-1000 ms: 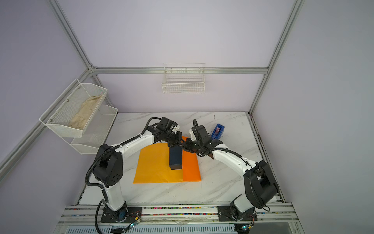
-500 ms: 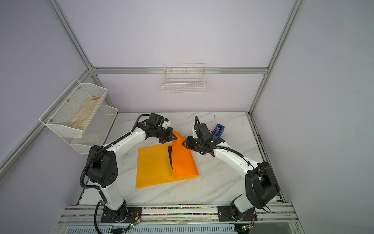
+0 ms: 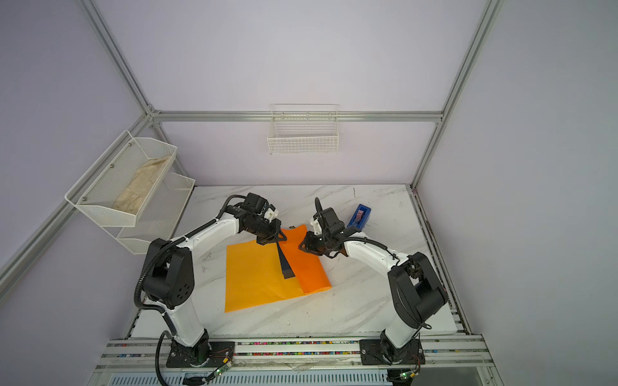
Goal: Wrap the gift box in paper
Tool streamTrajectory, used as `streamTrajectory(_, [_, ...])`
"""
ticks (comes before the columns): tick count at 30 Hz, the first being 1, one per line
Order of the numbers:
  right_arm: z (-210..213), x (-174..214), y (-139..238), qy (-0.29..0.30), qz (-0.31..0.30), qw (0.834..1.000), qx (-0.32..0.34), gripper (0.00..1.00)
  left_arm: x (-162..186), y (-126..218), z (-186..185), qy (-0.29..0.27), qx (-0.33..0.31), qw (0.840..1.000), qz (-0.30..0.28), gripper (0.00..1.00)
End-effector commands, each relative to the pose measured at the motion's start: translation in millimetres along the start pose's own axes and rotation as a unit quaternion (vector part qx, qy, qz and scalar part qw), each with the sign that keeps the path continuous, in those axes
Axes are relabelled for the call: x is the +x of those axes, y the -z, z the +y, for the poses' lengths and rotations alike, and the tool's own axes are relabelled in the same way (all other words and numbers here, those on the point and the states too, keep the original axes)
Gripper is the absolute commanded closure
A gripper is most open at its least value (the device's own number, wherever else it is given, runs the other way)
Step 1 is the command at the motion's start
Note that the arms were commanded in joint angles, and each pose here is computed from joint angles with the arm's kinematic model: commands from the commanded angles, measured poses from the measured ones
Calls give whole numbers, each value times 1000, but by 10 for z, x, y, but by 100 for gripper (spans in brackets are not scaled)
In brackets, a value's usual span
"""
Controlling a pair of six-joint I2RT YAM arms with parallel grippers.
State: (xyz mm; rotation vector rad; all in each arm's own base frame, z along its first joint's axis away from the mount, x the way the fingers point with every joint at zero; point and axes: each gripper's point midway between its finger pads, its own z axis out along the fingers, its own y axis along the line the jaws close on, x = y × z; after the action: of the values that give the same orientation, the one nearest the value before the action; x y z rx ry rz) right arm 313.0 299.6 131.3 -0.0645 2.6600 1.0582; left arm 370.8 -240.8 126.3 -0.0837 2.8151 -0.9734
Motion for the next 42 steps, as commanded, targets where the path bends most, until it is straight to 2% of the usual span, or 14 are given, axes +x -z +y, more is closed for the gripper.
streamTrajectory(1, [83,-4,16,13,2,1000,-17,71,25,56,163,-11,-23,1000,-3,100])
streamTrajectory(11, [204,63,-137,20,24,998,-49,70,-4,104,330,-36,-51,998,4,100])
streamTrajectory(18, [42,162,-322,11,44,999,-22,74,-33,123,501,-30,-82,996,1,97])
streamTrajectory(20, [-12,195,-349,7,47,999,-12,75,-48,160,508,-28,-86,996,-4,93])
streamTrajectory(23, [-59,232,-379,3,50,999,-7,76,-81,285,455,-26,-89,995,-25,78])
streamTrajectory(25, [-64,256,-396,1,52,999,-7,76,-61,387,430,-18,-91,995,-40,62])
streamTrajectory(26, [-62,263,-404,1,52,999,-7,76,-43,428,417,-15,-89,995,-46,61])
streamTrajectory(29, [-50,276,-415,3,54,999,-8,76,85,481,397,9,-68,996,-59,55])
streamTrajectory(36, [-56,288,-425,2,56,998,-7,76,487,367,391,72,28,995,-66,44])
streamTrajectory(41, [-42,292,-422,4,58,998,-7,76,673,237,378,89,86,990,-64,43])
streamTrajectory(42, [-42,289,-423,4,58,998,-6,76,683,298,293,82,107,988,-75,44])
